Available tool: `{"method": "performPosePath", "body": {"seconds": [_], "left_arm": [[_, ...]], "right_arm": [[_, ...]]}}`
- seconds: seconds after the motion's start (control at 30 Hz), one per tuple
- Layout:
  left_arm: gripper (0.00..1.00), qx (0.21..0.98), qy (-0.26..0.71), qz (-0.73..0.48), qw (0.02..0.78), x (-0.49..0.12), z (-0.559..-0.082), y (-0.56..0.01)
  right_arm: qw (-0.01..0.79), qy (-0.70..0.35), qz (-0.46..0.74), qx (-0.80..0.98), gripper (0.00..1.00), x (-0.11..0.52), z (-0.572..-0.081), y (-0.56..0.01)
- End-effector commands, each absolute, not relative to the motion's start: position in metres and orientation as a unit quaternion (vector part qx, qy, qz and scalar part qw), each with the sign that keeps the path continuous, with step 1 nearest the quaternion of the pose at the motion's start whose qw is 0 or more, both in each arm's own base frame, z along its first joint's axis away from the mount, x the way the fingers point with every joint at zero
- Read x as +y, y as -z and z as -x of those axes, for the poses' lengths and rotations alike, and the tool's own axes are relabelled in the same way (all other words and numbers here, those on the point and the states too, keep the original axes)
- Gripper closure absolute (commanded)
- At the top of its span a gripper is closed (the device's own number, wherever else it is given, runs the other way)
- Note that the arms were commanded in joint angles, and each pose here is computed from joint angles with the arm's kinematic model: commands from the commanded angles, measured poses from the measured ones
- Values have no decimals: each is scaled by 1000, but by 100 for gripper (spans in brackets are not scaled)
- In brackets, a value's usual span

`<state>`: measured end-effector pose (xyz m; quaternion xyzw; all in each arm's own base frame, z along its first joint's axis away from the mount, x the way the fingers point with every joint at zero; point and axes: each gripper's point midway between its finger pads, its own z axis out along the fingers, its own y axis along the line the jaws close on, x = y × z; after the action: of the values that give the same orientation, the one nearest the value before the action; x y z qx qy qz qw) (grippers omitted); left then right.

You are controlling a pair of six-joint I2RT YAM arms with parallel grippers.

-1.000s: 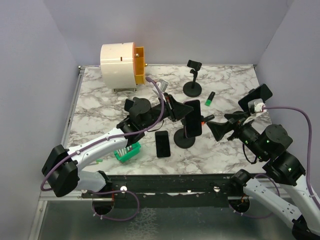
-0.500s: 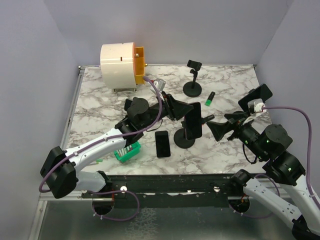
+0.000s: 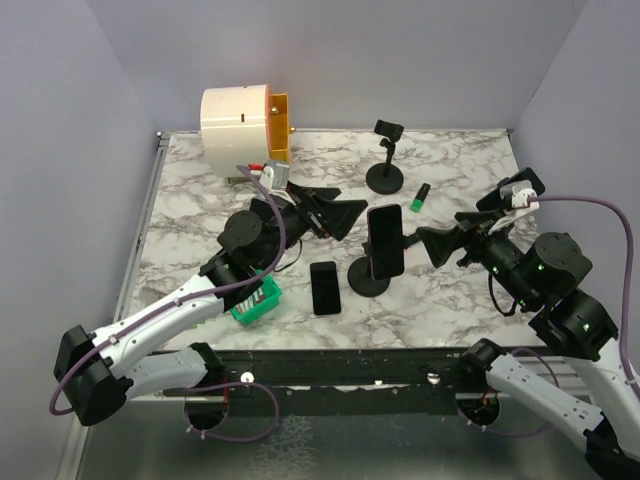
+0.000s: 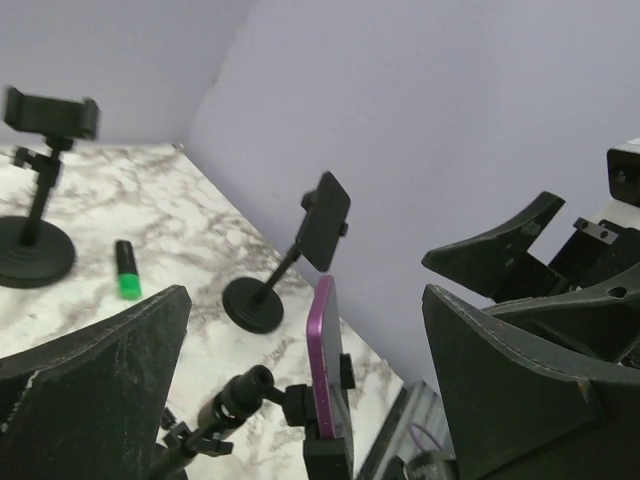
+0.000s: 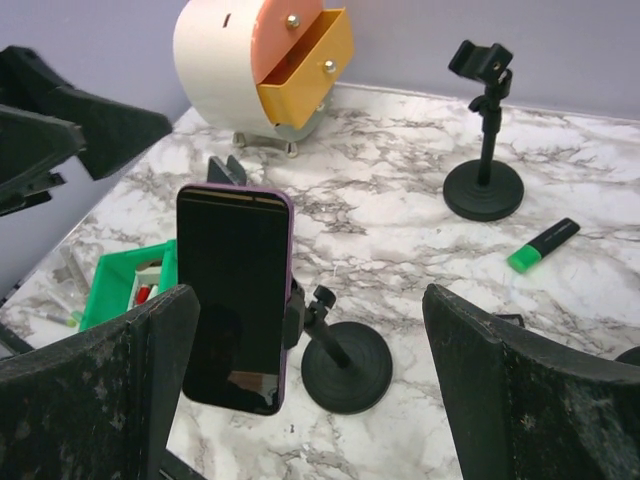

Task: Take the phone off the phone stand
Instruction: Place the phone stand with the phone at the center of the board, then remove the phone from the phone stand.

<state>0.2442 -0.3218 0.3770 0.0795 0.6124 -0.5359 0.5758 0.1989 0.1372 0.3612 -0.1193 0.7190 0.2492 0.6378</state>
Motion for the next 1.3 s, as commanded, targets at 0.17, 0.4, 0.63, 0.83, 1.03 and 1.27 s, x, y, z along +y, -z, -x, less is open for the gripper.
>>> {"method": "performPosePath", "body": {"seconds": [0.17, 0.4, 0.63, 0.83, 1.03, 1.27], "left_arm": [[1, 624, 391, 44, 675, -240, -274, -368], [1, 647, 331, 80, 682, -220, -286, -350], [1, 659, 343, 44, 668, -230, -279, -338], [1, 663, 328, 26, 673, -220, -271, -340], [1, 646, 329, -7, 689, -215, -260, -342], [1, 655, 324, -37, 682, -225, -260, -331]], "right_arm": [[625, -185, 49, 757, 0, 124, -230, -377], [585, -224, 6, 780, 0, 143, -239, -385], [565, -269, 155, 765, 0, 183, -225, -407], [490, -237, 194, 816, 0, 198, -223, -386], [444, -204, 218, 845, 0, 203, -217, -354], [428, -195, 229, 852, 0, 206, -217, -341]]}}
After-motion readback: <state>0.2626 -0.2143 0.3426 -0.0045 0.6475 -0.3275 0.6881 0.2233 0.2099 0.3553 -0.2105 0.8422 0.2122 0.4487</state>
